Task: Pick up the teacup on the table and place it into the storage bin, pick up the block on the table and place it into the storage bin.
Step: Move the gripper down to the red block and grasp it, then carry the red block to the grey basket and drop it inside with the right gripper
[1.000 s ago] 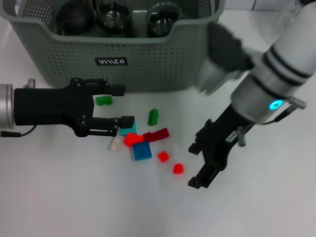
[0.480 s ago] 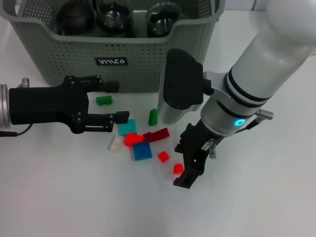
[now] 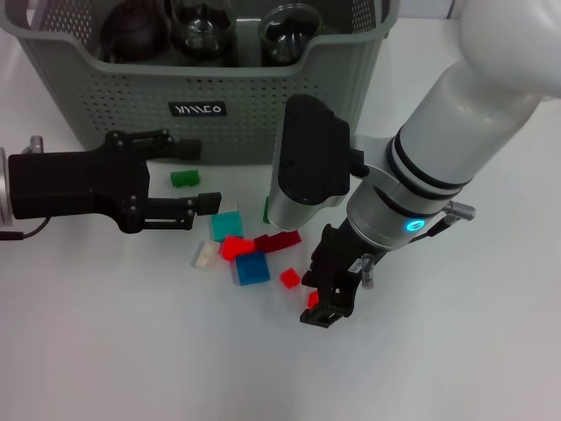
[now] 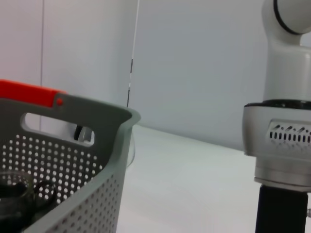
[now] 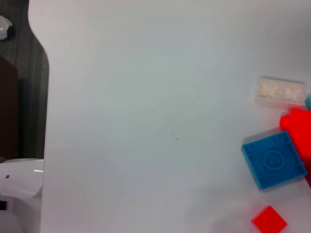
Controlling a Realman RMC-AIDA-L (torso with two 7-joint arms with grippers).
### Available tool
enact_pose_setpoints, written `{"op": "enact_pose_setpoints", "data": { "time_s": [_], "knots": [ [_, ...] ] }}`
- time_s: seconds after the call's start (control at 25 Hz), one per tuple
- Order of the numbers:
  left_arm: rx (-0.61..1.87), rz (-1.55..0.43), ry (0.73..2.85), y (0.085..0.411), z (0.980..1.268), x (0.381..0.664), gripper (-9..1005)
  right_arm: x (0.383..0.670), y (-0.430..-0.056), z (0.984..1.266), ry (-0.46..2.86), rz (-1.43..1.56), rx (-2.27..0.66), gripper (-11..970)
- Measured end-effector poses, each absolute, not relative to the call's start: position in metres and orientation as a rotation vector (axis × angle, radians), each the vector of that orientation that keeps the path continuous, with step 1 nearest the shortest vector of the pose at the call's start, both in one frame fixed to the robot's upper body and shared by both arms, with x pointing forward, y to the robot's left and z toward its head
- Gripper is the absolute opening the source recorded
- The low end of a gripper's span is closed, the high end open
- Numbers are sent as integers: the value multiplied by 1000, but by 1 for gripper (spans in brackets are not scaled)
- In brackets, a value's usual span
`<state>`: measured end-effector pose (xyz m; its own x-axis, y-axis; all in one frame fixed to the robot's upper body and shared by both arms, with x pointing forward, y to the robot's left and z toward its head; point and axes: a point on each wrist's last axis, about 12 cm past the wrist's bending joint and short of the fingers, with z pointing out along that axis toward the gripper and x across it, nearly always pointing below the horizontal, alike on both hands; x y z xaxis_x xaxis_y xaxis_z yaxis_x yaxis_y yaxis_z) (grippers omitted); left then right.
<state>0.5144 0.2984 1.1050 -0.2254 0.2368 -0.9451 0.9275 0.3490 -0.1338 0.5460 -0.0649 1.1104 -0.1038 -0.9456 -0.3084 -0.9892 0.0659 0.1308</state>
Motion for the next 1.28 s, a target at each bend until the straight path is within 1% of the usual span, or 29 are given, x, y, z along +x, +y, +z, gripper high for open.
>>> {"op": "enact_pose_setpoints", "data": {
  "time_s": [0.32,0.4,1.08,1.28],
  "knots": [
    [1067,-884,1766,307,1097,514,796,544,-65,1108,2208,454,-1999,478],
    [1053,-874,1782,312,1096,513,795,544,-65,1108,2211,449,-2001,245],
    [1036,-874,1788,314,1095,512,796,545,-68,1108,2233,450,-1985,256],
    [1031,-874,1790,315,1095,512,795,543,-68,1106,2239,459,-1982,311]
  ]
}}
